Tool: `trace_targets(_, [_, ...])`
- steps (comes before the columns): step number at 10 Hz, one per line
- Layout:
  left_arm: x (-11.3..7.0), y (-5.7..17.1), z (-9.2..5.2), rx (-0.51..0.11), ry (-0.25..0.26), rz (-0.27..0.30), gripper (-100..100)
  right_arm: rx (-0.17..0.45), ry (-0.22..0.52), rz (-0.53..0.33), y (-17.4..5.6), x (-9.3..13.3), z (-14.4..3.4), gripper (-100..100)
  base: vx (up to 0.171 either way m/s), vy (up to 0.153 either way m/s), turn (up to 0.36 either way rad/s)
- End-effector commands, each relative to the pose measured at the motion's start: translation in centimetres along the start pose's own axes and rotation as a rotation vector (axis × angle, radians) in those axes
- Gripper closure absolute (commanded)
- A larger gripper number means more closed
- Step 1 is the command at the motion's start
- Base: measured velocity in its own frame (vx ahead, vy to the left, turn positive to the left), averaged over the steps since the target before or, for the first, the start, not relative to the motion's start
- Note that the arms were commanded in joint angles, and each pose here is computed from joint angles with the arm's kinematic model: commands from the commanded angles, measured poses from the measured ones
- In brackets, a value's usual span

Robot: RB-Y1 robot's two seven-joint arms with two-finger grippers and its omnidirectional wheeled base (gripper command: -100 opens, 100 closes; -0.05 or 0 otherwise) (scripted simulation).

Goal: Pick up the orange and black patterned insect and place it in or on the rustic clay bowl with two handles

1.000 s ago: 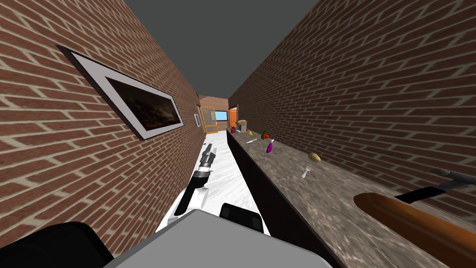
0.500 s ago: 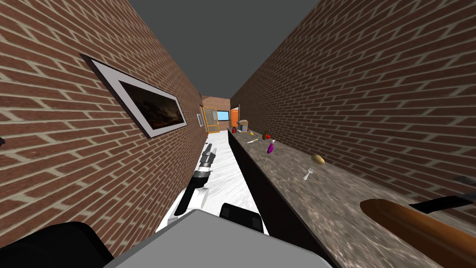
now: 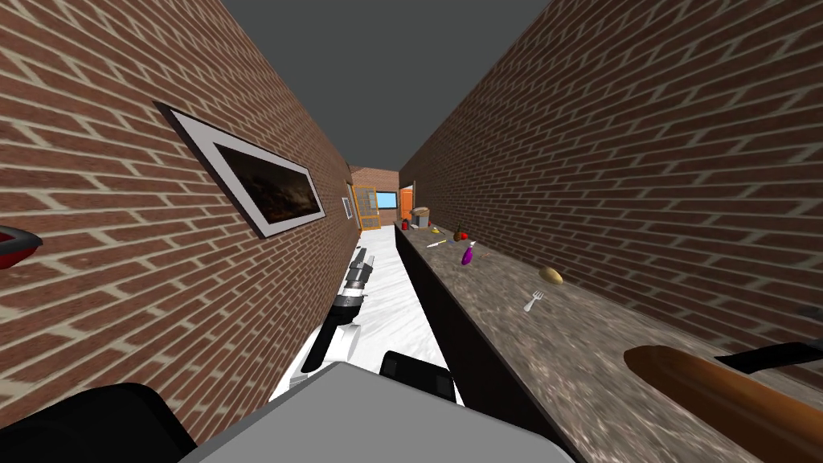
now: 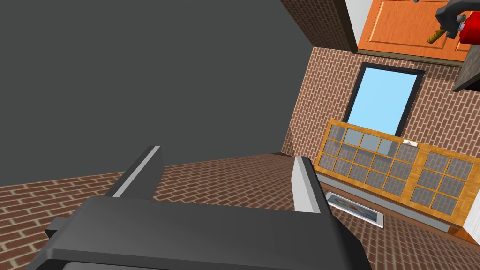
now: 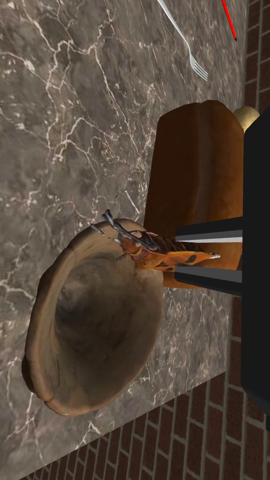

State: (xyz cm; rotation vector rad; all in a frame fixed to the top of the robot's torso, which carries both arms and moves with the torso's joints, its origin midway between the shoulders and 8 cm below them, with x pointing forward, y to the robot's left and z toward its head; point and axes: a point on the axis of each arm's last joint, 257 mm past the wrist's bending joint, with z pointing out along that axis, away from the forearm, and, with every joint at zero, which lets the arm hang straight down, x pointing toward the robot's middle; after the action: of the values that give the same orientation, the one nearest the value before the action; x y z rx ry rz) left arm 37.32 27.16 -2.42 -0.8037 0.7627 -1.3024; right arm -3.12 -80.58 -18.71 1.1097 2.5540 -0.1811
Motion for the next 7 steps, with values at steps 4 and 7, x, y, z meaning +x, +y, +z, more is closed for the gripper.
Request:
trace_targets(4, [0.0,0.0,0.0,0.0,0.0,0.0,0,0.04,-0.034,0.029,-1.7,-0.9,-0.9,100,-0.006,-0.026,0.066])
trace_targets(7, [0.0,0.0,0.0,0.0,0.0,0.0,0,0.075,-0.01,0.048,-3.2,0.4,-1.4,100,-0.003,-0.017,0.009])
